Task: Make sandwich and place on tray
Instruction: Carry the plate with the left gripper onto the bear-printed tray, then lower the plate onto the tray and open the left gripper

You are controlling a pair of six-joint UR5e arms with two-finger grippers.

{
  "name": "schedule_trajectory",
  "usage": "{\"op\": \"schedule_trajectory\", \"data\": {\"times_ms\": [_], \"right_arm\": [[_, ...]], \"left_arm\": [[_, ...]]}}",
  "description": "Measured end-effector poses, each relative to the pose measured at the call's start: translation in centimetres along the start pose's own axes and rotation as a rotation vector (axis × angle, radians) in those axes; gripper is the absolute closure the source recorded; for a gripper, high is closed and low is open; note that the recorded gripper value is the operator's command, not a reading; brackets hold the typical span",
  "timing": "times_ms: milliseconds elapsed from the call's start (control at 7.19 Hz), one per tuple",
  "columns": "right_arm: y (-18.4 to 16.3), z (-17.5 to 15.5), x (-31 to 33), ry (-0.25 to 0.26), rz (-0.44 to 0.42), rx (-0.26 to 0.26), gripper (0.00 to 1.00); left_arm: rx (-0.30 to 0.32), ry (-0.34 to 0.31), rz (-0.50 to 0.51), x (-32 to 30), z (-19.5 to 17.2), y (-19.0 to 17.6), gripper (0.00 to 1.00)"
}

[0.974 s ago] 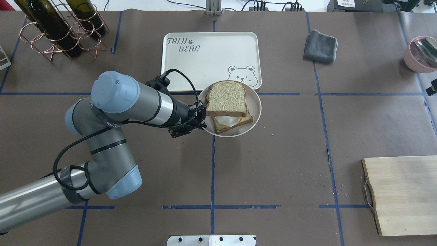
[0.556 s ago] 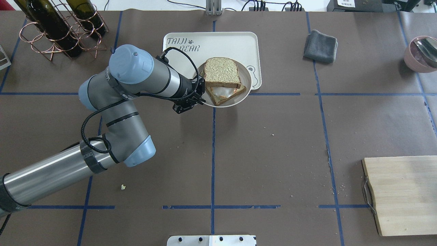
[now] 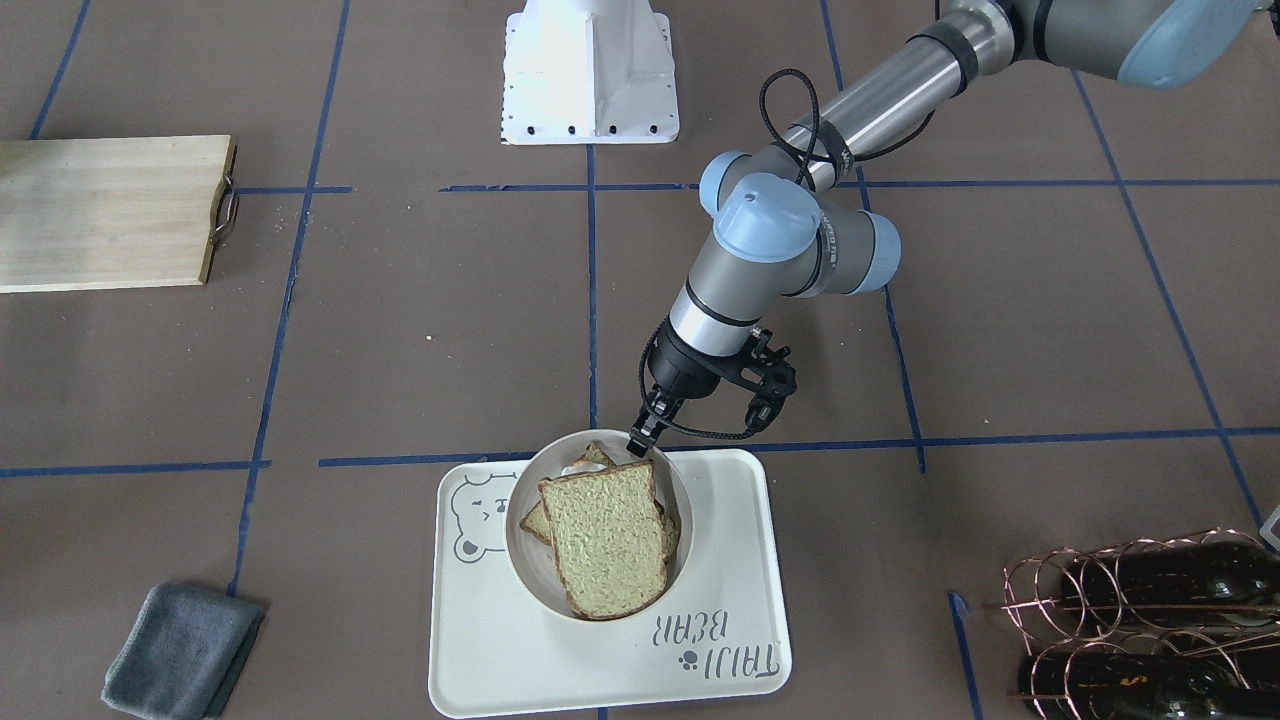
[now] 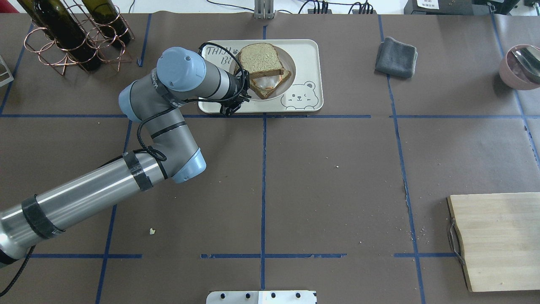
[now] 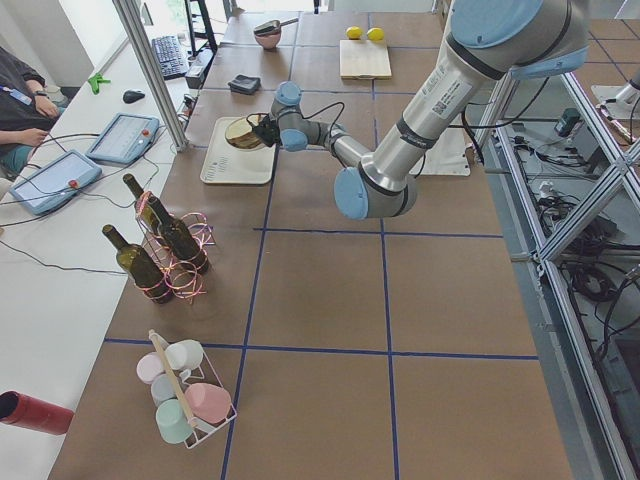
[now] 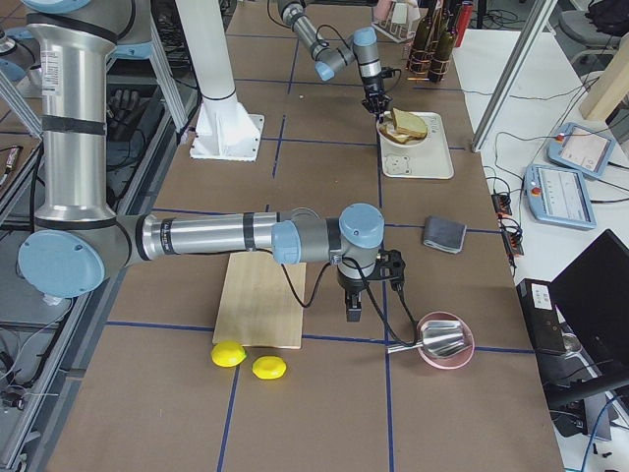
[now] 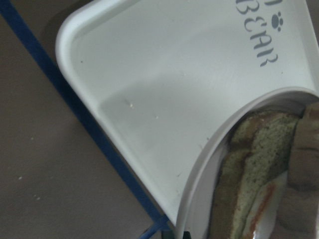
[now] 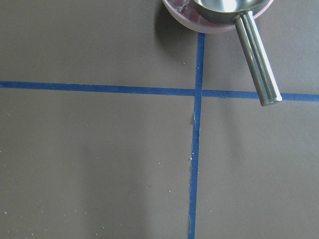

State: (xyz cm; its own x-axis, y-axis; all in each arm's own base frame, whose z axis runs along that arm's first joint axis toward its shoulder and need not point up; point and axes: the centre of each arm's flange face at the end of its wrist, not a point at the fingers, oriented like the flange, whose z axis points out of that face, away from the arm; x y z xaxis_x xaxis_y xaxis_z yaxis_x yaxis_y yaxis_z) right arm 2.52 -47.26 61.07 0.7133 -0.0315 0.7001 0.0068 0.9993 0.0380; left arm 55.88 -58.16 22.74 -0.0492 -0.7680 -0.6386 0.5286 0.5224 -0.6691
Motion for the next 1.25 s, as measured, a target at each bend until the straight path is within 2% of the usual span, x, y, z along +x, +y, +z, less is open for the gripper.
{"op": "schedule_trajectory", "data": {"times_ms": [278,417,556,695,974,1252], "right_arm": [[0.1,0.0,0.1,-0.009,0.005,-0.001,0.00],[0.1,-0.1,0.2,-0.013,0.007,-0.001,0.00],[0.1,-0.2,0.2,-0.017,0.010,0.001,0.00],[0.1,-0.3,0.3,-0.021,0.012,0.003,0.00],[0.1,-0.4,0.3,-0.024,0.013,0.006,0.00],[0.1,-0.5,0.3,-0.024,0.014,0.006,0.00]], "left_arm": [[0.041,0.007,-0.013,0.6,2.2,-0.9,1.00],[0.047,0.004,-0.015,0.7,2.7,-1.0,0.53],[0.049,0.004,-0.011,0.7,2.9,-1.0,0.01],[0.044,0.007,0.010,0.8,2.7,-0.8,0.00],[0.006,0.022,0.095,-0.9,-0.1,-1.0,0.00],[-0.017,-0.019,0.223,-3.7,-3.9,-1.6,0.00]]}}
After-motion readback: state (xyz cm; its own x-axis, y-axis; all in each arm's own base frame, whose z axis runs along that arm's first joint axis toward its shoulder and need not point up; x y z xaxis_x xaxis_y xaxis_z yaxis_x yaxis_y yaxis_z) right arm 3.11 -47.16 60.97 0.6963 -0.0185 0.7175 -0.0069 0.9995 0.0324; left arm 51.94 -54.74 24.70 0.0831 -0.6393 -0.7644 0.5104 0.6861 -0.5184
